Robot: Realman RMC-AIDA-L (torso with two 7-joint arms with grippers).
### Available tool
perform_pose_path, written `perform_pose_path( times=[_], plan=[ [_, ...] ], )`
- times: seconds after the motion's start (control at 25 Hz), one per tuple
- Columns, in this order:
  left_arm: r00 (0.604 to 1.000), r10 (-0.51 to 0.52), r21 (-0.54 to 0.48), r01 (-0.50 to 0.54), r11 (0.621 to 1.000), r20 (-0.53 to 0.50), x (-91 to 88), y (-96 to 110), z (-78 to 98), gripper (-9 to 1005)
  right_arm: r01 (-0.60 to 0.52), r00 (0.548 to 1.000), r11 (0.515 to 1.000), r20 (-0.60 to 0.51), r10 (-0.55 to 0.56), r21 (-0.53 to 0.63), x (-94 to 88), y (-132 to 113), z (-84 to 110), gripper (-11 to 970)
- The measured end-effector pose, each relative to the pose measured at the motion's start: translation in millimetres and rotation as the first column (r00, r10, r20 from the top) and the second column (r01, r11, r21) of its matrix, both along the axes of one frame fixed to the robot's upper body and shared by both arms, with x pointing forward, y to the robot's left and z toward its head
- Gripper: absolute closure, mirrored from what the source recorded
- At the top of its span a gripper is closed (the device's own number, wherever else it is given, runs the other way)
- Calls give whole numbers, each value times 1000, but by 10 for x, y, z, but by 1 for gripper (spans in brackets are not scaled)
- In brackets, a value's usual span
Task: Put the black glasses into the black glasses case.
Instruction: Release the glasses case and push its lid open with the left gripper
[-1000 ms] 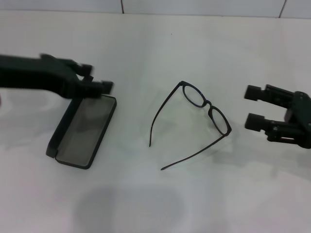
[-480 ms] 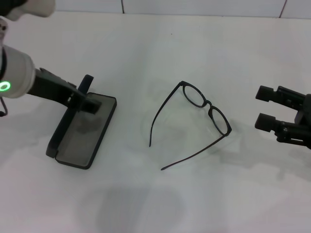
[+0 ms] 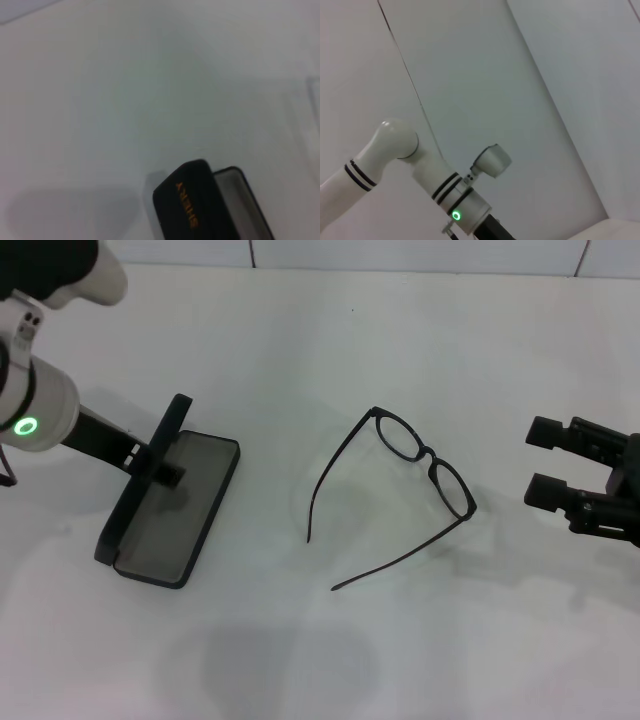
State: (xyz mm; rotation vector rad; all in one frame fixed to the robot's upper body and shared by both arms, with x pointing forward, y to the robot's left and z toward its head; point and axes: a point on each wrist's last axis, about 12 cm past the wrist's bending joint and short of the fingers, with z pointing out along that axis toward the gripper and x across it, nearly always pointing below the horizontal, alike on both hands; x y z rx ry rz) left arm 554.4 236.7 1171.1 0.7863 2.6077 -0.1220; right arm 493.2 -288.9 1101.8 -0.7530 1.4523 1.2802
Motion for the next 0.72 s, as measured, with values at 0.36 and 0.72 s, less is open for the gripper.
perform_pose_path(
  times=[0.36,0.72],
  plan=[
    [998,40,17,-39,999,-49,87,0,-180,342,2,1000,1000,-16,-1,7,7,20,-25,118],
    [1000,22,34,-22,999,-12,69,-72,-108,603,11,1000,1000,-23,-10,11,-8,8,-39,122]
  ],
)
